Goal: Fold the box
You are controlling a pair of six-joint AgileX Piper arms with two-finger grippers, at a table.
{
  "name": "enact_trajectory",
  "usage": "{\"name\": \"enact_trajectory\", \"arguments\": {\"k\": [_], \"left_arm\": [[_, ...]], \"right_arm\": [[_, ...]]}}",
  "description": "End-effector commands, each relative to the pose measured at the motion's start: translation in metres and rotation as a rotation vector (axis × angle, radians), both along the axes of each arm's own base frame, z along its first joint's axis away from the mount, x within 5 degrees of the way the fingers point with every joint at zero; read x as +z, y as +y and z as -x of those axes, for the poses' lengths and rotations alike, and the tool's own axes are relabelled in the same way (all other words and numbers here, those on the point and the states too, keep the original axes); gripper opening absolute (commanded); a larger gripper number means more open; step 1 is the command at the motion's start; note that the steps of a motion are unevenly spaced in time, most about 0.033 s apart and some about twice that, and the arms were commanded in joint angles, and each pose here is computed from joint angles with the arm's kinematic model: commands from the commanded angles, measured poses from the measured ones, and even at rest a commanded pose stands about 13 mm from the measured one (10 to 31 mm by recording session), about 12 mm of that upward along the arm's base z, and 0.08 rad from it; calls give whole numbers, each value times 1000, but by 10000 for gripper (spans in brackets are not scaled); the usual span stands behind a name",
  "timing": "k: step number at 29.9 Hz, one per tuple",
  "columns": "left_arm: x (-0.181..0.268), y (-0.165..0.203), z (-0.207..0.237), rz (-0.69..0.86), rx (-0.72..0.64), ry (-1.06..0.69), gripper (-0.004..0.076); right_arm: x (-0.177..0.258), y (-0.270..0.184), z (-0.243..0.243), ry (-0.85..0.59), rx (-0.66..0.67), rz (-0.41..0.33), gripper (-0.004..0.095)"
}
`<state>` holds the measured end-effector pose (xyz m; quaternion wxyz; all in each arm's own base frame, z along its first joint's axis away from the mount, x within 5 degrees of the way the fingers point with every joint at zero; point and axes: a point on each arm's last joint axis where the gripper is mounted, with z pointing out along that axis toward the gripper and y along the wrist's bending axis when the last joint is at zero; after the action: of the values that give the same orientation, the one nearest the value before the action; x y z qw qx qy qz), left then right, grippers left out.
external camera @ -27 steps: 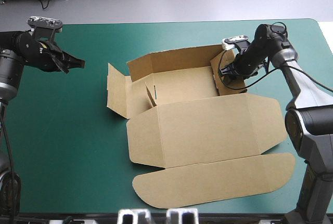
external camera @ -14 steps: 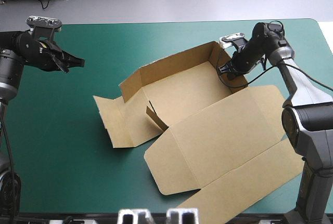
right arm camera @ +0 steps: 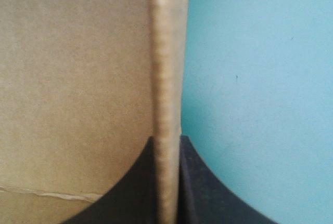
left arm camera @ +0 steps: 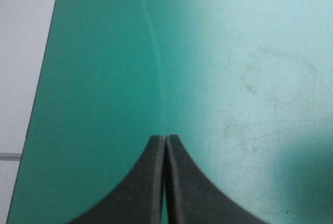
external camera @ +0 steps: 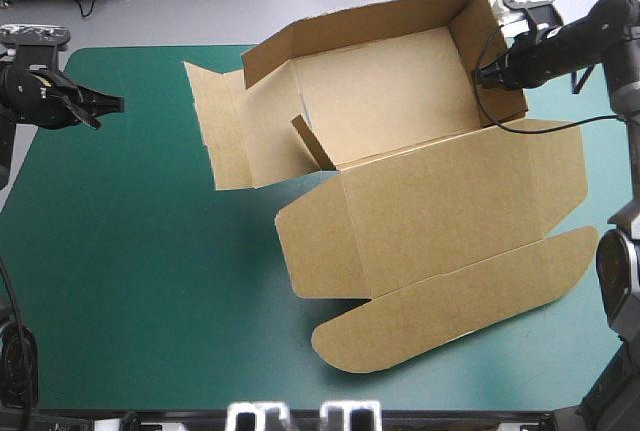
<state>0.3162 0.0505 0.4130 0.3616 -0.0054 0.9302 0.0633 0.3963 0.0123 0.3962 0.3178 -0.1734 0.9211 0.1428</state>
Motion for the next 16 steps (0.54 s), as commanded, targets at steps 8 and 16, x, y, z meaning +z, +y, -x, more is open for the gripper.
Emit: {"name": "enact_trajectory", "arguments": {"k": [8,16], "left_arm": [[-16,-13,-33,337,-289,-53,65],[-35,-49,-57,578,-570,-73,132]], "right_arm": [[65,10,40,-199,107,-210,-19],[67,15,40,-217,145,-236,-18]]}}
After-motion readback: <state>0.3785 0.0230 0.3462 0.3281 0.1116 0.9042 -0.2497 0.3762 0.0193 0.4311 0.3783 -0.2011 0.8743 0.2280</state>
